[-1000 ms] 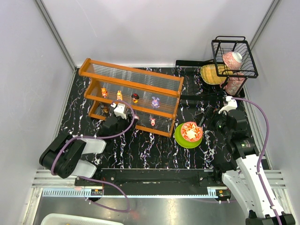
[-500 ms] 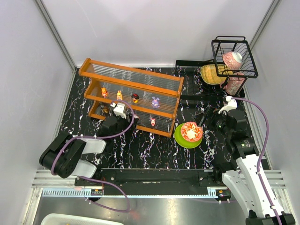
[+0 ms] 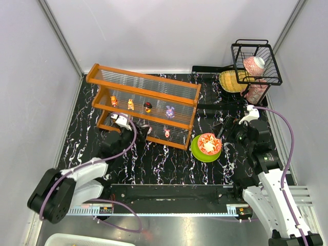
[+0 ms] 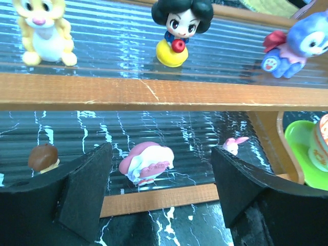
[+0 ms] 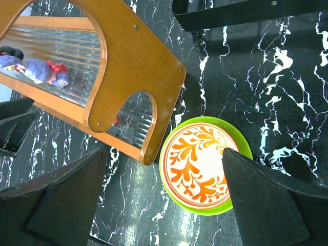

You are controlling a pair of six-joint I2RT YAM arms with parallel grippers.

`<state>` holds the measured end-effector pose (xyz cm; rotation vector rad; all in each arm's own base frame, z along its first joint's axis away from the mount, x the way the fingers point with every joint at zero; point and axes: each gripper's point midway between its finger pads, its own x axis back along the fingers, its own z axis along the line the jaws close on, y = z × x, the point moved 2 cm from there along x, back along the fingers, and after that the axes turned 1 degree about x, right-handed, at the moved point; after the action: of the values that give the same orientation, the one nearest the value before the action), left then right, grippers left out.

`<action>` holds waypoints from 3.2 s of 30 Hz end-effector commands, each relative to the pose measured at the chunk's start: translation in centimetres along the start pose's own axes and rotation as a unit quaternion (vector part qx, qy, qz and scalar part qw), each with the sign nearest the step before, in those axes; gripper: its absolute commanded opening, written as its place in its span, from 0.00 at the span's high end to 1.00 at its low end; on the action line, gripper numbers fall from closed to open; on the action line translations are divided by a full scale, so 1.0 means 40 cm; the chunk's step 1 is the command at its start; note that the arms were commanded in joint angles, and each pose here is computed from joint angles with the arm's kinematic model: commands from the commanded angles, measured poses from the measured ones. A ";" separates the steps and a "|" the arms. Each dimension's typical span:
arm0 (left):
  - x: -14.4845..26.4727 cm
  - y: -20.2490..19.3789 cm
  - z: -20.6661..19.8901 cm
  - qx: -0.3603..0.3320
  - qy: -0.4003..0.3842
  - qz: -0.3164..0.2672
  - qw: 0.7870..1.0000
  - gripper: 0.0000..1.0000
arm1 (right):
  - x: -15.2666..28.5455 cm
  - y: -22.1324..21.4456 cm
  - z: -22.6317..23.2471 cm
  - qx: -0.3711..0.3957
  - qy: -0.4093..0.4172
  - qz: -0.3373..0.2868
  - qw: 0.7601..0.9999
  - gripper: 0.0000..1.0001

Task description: Place and organize the plastic toys onto the shelf

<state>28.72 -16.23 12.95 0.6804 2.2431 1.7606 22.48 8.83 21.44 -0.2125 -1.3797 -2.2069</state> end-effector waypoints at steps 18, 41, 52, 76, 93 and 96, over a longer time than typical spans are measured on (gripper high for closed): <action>0.201 0.022 0.038 0.112 0.102 0.011 0.988 0.10 | 0.002 0.035 0.020 0.006 0.020 -0.030 0.999 0.04; 0.112 -0.053 0.014 0.238 0.077 0.018 0.968 1.00 | 0.015 0.031 0.021 0.010 0.023 -0.035 0.999 0.14; 0.081 -0.053 0.028 0.250 0.093 0.008 0.964 1.00 | 0.009 0.030 0.020 0.010 0.024 -0.036 0.999 0.13; -0.003 -0.066 0.029 0.268 0.105 0.031 0.957 1.00 | 0.011 0.033 0.017 0.011 0.021 -0.042 0.999 0.12; -0.017 -0.093 0.051 0.261 0.130 0.040 0.956 1.00 | 0.014 0.033 0.015 0.010 0.018 -0.044 0.999 0.12; -0.022 -0.094 0.054 0.261 0.133 0.039 0.955 1.00 | 0.014 0.033 0.016 0.011 0.019 -0.044 0.999 0.12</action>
<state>27.51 -15.17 6.07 0.7954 2.9748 1.4141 22.21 8.80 22.09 -0.1559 -1.3945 -2.2312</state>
